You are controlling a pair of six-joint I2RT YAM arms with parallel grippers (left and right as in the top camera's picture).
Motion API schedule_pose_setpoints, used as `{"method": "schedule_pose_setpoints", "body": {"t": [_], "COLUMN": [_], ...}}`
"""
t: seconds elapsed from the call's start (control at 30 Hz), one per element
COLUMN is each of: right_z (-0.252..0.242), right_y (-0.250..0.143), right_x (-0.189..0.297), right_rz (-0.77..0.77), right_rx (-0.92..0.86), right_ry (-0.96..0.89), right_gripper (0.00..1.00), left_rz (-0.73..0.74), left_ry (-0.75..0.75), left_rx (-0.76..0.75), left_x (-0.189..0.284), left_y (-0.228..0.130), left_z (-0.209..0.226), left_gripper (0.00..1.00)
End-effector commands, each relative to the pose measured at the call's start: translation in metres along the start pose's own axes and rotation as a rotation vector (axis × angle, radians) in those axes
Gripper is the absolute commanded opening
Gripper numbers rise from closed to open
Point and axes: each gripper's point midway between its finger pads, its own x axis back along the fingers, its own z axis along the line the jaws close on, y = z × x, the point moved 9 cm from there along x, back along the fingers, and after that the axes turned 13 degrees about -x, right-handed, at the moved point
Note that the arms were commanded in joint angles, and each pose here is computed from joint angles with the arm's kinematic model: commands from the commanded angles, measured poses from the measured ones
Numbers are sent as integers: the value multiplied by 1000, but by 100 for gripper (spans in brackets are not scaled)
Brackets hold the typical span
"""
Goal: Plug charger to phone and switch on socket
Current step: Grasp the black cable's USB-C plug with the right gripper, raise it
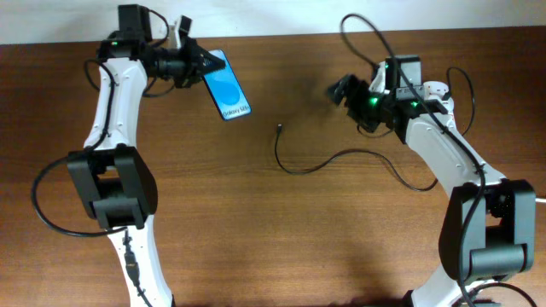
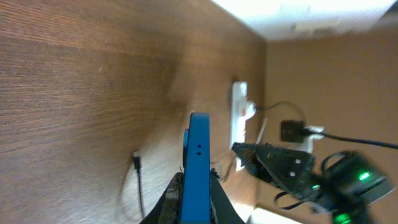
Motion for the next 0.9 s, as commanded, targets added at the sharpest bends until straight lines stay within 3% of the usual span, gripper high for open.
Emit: {"method": "schedule_pose_setpoints", "body": {"t": [0.0, 0.13, 0.27, 0.4, 0.5, 0.63, 0.87], "right_z": [0, -6, -13, -24, -19, -15, -22], "right_y": [-27, -57, -75, -93, -97, -104, -105], "right_x": [-14, -60, -99, -131, -138, -149, -156], "right_rz": [129, 211, 250, 313, 297, 256, 270], "right_rx": [205, 161, 86, 4, -26, -72, -97], "right_ry": [-14, -62, -58, -48, -30, -32, -33], "right_gripper": [87, 68, 59, 44, 40, 27, 16], "left_rz": [26, 31, 49, 54, 55, 57, 61], "left_ry": [28, 29, 29, 31, 31, 31, 33], "left_rx": [-188, -219, -195, -159, -159, -156, -144], "left_x": [-3, -2, -2, 0, 0, 0, 1], "left_y": [-4, -5, -9, -10, -10, -10, -12], "left_z": [-5, -4, -4, -3, -3, -3, -2], "left_gripper": [0, 0, 0, 0, 0, 0, 0]}}
